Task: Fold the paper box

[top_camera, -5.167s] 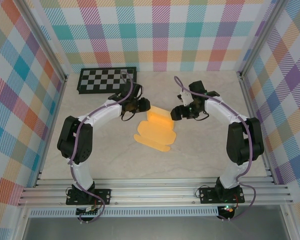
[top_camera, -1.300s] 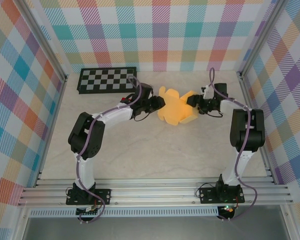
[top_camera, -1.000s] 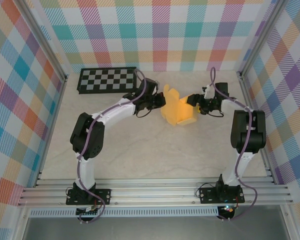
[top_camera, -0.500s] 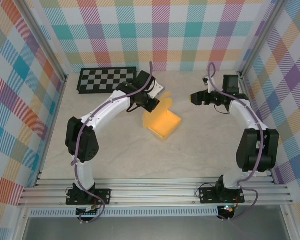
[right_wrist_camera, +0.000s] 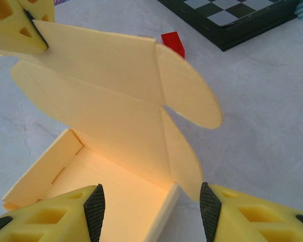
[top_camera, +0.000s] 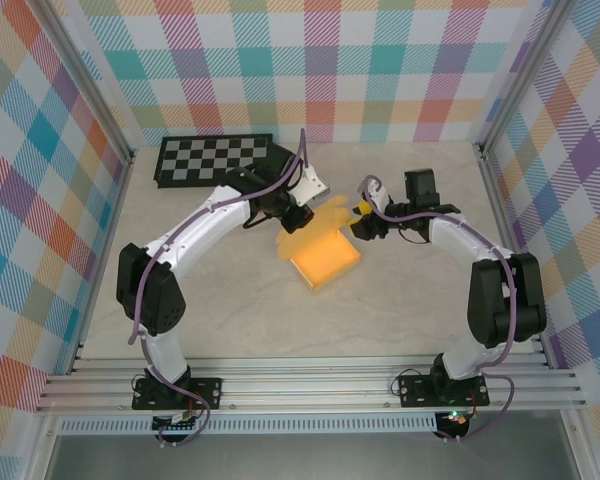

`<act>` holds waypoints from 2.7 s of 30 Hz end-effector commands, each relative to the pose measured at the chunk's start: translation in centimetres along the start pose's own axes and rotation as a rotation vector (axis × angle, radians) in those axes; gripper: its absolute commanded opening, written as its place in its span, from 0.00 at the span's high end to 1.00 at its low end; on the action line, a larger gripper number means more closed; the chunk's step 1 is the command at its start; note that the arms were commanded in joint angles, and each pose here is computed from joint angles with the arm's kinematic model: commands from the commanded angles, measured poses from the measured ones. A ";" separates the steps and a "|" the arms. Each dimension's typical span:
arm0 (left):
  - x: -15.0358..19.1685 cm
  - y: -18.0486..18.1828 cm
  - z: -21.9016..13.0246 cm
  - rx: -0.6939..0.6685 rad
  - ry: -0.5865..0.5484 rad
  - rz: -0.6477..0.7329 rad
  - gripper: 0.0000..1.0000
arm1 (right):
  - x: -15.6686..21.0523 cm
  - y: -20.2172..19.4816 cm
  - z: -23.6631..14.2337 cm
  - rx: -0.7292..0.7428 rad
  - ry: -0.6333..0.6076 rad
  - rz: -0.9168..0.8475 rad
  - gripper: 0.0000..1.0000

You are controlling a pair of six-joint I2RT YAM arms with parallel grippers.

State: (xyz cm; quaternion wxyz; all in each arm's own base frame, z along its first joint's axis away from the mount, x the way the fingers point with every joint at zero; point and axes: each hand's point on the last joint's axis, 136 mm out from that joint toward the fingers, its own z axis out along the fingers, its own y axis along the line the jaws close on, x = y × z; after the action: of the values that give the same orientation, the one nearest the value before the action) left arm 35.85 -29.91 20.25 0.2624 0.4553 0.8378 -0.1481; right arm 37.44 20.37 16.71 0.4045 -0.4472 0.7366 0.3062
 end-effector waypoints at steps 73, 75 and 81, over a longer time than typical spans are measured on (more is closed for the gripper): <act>4.3 4.9 -2.6 0.048 -0.697 -0.207 0.55 | -1.5 2.1 -1.2 -0.063 0.017 0.078 1.00; 4.3 4.9 -2.2 0.066 -0.688 -0.215 0.56 | -1.5 2.1 -1.2 -0.063 0.015 0.079 1.00; 4.7 4.8 -1.1 0.097 -0.638 -0.235 0.58 | -1.8 2.1 -1.4 -0.056 0.009 0.078 1.00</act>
State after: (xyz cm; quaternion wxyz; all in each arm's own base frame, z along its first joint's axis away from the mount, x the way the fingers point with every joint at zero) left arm 37.43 -23.01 17.43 0.4686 0.2885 0.7653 -0.3340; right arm 35.74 20.43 17.08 0.3614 -0.4228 0.7650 0.3247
